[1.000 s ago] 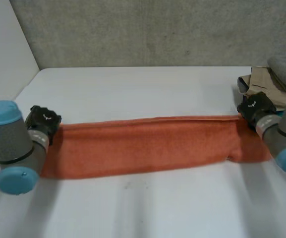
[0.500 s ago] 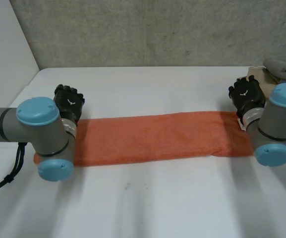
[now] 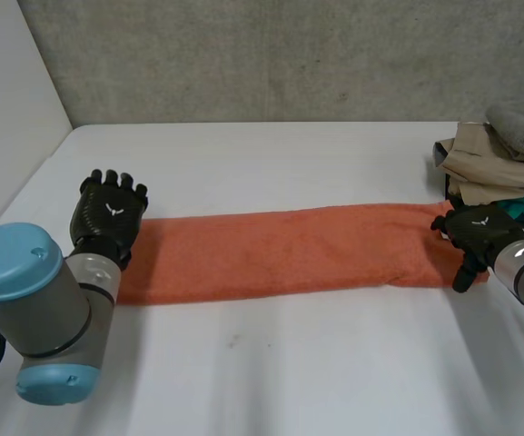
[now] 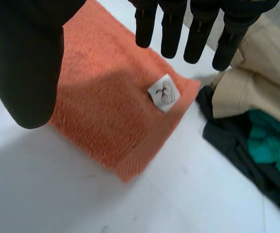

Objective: Fold the laundry.

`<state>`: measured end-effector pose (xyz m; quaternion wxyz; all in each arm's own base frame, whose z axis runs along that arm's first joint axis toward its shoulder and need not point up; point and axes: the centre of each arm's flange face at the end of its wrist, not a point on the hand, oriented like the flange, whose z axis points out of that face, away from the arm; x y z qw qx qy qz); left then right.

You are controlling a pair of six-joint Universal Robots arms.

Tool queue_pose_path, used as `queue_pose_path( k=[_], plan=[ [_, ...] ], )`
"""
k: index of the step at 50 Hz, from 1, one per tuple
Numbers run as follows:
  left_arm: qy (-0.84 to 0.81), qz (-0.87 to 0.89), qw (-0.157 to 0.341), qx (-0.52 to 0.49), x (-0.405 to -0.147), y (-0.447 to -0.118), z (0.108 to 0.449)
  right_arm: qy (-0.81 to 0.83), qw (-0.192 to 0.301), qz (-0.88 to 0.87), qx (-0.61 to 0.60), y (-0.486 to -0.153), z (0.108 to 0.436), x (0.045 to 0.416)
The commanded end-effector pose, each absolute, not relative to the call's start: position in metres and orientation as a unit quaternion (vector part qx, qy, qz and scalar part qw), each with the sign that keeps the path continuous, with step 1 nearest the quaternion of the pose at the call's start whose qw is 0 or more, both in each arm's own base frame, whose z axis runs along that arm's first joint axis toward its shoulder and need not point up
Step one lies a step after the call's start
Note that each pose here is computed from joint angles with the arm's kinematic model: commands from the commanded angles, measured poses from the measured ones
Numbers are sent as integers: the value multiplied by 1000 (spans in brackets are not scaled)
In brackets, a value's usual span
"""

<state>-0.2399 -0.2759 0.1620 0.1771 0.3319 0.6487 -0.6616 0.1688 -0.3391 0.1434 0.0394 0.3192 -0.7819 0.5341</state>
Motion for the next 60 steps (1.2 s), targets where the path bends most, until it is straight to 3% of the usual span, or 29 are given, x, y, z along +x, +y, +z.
queue_pose_path(
  k=[1, 6, 14, 20, 26, 30, 31, 38, 42, 45, 53, 60],
  plan=[
    [647, -663, 175, 333, -241, -278, 161, -787, 36, 528, 319, -347, 127, 166],
    [650, -660, 175, 333, -240, -278, 159, -782, 58, 536, 313, -359, 121, 158],
    [644, -668, 175, 328, -239, -276, 167, -791, 136, 529, 277, -366, 128, 119],
    [640, -676, 173, 322, -238, -275, 174, -763, 266, 506, 303, -369, 158, 62],
    [634, -683, 174, 317, -237, -272, 182, -742, 317, 492, 326, -370, 168, 62],
    [625, -696, 172, 309, -236, -270, 195, -692, 288, 547, 373, -359, 190, 125],
    [624, -699, 170, 306, -236, -270, 198, -667, 268, 576, 389, -352, 197, 154],
    [613, -730, 135, 272, -235, -265, 223, -548, 160, 686, 451, -308, 216, 264],
    [613, -735, 126, 262, -234, -263, 227, -437, 32, 722, 535, -254, 195, 352],
    [613, -735, 127, 261, -234, -263, 227, -382, -41, 720, 578, -220, 174, 394],
    [620, -727, 126, 266, -233, -262, 220, -351, -118, 680, 633, -184, 117, 428],
    [619, -727, 120, 272, -239, -264, 218, -362, -127, 671, 634, -175, 118, 424]
  ],
)
